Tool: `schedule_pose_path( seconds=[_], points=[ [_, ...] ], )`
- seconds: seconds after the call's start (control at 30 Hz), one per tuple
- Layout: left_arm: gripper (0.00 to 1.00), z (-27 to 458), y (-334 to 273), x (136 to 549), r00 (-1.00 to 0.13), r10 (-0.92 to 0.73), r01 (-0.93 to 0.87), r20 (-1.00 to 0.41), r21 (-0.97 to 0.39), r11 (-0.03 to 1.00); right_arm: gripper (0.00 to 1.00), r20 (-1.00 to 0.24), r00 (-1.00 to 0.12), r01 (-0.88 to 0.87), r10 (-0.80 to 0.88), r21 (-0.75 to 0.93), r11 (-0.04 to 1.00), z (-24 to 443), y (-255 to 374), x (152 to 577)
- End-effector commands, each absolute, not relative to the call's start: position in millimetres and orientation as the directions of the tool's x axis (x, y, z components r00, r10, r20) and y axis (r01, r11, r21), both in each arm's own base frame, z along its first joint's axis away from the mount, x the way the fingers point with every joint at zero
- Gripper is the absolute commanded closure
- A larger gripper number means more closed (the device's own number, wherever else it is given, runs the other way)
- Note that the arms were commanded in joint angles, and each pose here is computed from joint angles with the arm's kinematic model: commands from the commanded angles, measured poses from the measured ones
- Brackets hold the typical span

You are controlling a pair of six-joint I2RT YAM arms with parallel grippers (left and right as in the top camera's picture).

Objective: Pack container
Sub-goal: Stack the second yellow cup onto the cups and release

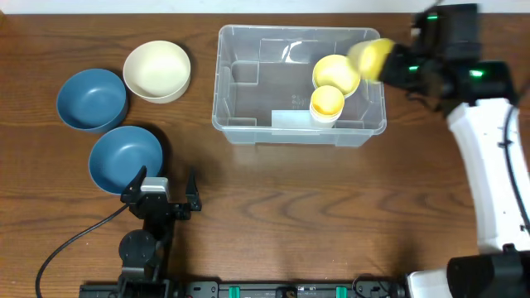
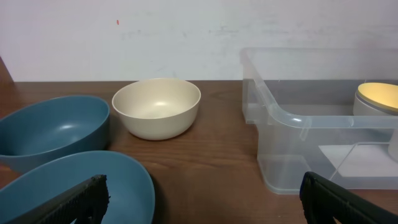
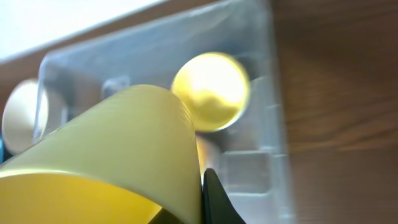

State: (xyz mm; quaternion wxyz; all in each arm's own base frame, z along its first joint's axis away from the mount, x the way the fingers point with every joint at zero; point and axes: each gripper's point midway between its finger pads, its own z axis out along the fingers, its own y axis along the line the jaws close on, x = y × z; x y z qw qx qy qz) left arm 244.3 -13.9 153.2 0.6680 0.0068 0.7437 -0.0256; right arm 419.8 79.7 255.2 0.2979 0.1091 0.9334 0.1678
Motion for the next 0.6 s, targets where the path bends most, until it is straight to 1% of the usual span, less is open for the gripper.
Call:
schedule_pose_path(
  seconds=[0.0,0.2,0.3,0.57],
  points=[
    [0.02,136.3,-10.7,243.6,-0.156,-0.007,0.029,-0.988,-0.012,1.000,0.99,-0.495,-0.838,0.051,0.232,0.352,0.934,239.3,105.5,415.0],
    [0.02,136.3,-10.7,243.6,-0.156,-0.007,0.029,-0.988,-0.012,1.000,0.99,-0.406,-0.901,0.034,0.154,0.289,0.957,202.3,132.1,402.9],
    [0.02,136.3,-10.7,243.6,-0.156,-0.007,0.029,-0.988,-0.012,1.000,0.99,-0.365,-0.919,0.048,0.147,0.266,0.963,188.3,135.4,398.6],
    [0.02,136.3,-10.7,243.6,-0.156,-0.007,0.029,-0.988,-0.012,1.000,0.99,-0.326,-0.931,0.102,0.164,0.200,0.975,177.8,122.9,389.5]
  ],
)
